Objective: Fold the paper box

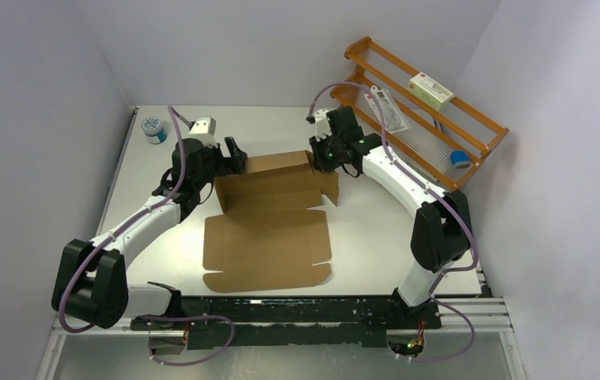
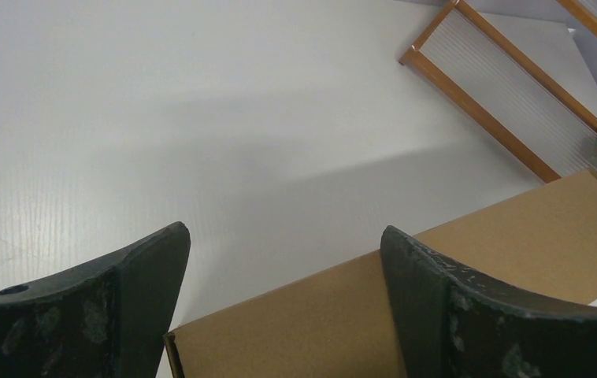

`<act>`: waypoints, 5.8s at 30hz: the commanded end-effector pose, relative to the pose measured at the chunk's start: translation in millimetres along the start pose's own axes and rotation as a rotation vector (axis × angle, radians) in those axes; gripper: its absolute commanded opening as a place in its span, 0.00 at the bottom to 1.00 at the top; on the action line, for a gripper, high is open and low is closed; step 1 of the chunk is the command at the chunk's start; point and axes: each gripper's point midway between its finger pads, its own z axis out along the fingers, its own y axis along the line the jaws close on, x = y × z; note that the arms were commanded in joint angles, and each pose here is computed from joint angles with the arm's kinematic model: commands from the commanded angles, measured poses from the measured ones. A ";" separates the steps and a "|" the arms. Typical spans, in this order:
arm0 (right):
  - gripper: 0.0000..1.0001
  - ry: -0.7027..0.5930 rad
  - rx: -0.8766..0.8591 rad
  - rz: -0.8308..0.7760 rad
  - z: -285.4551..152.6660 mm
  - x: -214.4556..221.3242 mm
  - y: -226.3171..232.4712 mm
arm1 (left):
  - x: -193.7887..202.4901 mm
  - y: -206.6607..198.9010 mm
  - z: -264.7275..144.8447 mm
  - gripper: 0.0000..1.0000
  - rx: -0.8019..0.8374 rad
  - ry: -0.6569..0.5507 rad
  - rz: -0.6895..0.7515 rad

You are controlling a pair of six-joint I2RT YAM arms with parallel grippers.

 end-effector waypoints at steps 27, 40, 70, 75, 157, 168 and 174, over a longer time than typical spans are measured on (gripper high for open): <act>0.38 0.152 0.115 -0.020 -9.6 67.4 12.1 | 6.7 -14.9 -9.5 0.93 0.092 -0.014 0.005; 0.27 0.141 0.079 0.096 -12.8 45.8 27.7 | 1.7 -8.7 -12.9 0.93 0.049 -0.030 -0.011; 0.21 0.107 0.117 -0.070 9.5 42.2 21.1 | -37.1 -30.4 -96.0 0.94 0.010 -0.314 -0.018; 0.21 0.111 0.113 -0.103 12.0 43.7 23.7 | -3.3 -61.7 -104.1 0.94 0.172 -0.283 0.038; 0.15 0.118 -0.055 -0.194 7.9 49.4 69.2 | 143.0 -80.3 29.4 0.61 0.044 -0.179 0.174; 0.14 0.118 -0.062 -0.195 9.3 49.2 70.7 | 172.0 -93.7 26.7 0.87 0.133 -0.134 0.368; 0.12 0.117 -0.056 -0.199 6.7 49.8 70.7 | 176.4 -79.1 39.1 0.85 0.022 -0.098 0.380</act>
